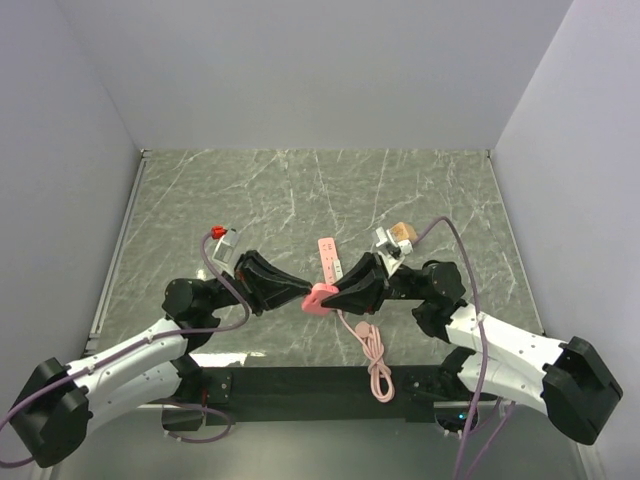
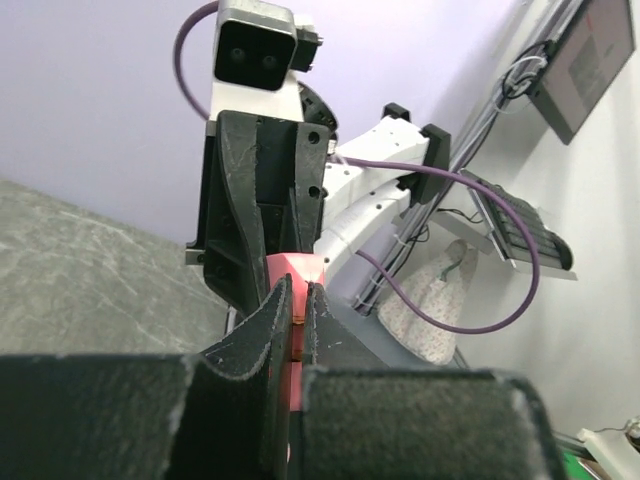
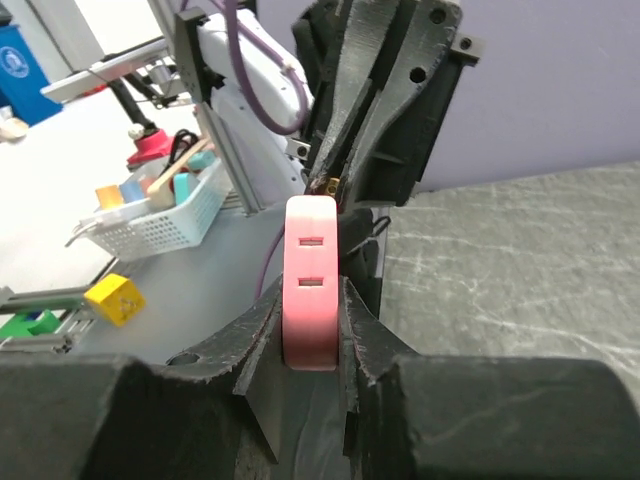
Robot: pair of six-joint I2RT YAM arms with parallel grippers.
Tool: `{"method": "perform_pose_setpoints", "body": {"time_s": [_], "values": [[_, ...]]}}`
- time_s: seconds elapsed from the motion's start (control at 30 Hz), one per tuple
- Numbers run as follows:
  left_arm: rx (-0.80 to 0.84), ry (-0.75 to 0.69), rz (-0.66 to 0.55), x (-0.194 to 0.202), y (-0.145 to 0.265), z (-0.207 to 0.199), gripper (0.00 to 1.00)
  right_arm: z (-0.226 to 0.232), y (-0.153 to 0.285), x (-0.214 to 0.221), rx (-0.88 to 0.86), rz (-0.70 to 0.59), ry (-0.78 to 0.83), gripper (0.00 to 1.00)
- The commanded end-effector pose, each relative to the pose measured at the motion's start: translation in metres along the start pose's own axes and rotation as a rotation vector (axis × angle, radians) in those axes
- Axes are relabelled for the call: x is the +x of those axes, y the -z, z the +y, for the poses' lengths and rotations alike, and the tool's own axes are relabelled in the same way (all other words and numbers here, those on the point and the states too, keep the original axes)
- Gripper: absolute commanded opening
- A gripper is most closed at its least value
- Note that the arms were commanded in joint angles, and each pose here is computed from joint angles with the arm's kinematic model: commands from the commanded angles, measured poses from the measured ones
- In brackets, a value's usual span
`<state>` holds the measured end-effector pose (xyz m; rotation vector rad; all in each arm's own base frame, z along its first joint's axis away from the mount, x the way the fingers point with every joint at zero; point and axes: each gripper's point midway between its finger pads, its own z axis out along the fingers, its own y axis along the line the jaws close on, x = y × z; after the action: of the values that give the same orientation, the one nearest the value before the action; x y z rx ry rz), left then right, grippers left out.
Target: Insert the plug
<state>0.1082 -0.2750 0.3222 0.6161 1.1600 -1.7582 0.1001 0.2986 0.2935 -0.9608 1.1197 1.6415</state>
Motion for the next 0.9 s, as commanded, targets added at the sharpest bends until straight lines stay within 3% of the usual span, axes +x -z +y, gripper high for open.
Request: {"method": "perform_pose_setpoints", "body": {"time_s": [0.0,0.43,0.5,0.53,0.57,0.77,0.87], "values": [[-0.102,-0.051,-0.033,-0.010,-0.004,0.019,0.01,0.007,-0.005,-0.018,-0.002,-0.023,0.059,0.00],[-0.329,-0.137,-0.014,0.001,0.004,0.065,0.01,-0.040,0.003,-0.027,0.330,0.080,0.042,0.00],[-0.378,-0.163,-0.021,-0.002,0.007,0.073,0.29,-0.049,0.009,-0.025,0.398,0.130,0.055,0.00],[-0.421,-0.155,0.001,0.003,0.012,0.081,0.58,-0.059,0.014,-0.026,0.459,0.140,0.064,0.00],[-0.470,-0.179,-0.023,-0.003,0.017,0.087,0.65,-0.064,0.020,-0.024,0.504,0.190,0.074,0.00],[-0.691,-0.205,-0.025,0.012,0.055,0.125,0.87,-0.107,0.052,-0.019,0.788,0.418,0.091,0.00],[-0.791,-0.199,-0.003,0.026,0.073,0.146,0.87,-0.129,0.060,-0.014,0.877,0.525,0.080,0.00]]}}
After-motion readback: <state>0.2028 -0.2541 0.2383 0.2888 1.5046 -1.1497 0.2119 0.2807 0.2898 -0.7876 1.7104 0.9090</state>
